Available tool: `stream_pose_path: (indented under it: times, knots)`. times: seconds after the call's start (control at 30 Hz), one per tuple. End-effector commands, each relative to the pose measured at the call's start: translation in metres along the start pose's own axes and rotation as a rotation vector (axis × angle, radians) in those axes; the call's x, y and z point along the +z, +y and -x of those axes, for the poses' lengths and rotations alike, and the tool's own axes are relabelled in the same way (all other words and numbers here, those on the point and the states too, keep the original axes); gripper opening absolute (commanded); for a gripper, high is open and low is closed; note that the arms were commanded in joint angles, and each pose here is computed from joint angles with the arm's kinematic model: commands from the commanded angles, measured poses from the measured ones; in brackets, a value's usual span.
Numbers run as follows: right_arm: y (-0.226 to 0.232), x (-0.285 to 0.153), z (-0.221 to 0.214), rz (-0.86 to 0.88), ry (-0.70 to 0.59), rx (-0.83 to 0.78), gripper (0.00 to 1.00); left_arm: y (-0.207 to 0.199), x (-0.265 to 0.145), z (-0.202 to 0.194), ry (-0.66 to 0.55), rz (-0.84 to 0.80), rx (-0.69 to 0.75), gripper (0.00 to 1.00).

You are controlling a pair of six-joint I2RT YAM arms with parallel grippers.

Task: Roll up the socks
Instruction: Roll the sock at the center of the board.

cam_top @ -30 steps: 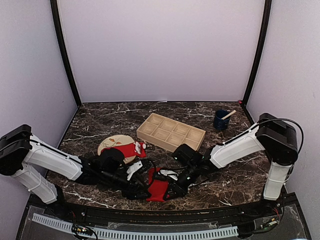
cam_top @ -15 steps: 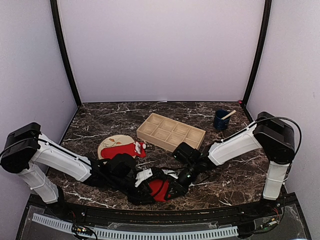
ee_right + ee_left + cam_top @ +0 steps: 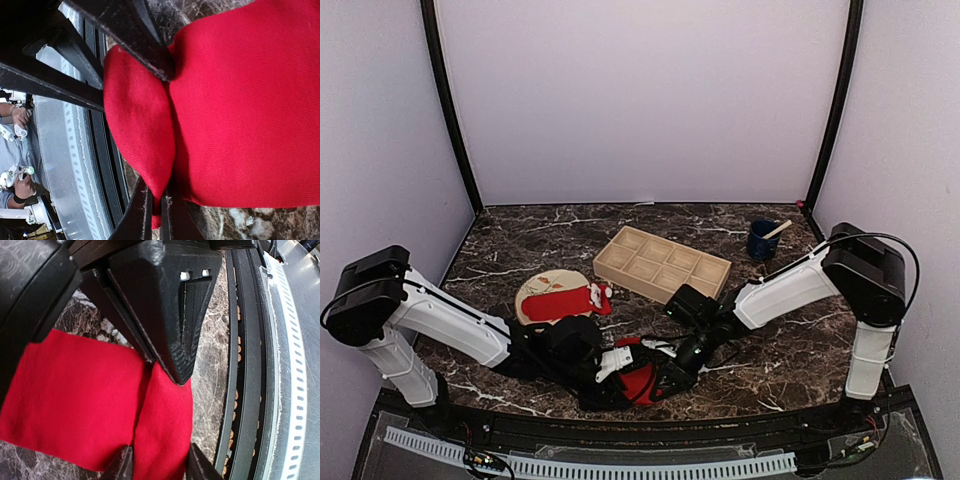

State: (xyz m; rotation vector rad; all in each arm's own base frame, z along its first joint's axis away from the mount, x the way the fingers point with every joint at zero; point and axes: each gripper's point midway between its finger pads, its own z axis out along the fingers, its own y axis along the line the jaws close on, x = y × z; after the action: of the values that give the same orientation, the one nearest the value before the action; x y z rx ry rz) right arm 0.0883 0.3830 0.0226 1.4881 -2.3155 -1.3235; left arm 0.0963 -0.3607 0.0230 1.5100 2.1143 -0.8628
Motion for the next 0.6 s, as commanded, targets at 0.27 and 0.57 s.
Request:
stream_pose_path:
  times: [0.27, 0.57]
  knots:
    - [-0.0043, 0.0002, 0.0019, 0.011, 0.008, 0.003, 0.0, 0.0004, 0.0002, -0.0027, 0.023, 0.024, 0.027, 0.21]
    - [-0.007, -0.0013, 0.0027, -0.001, 0.004, 0.012, 0.07, -0.0013, 0.002, -0.0073, 0.032, 0.01, 0.004, 0.06]
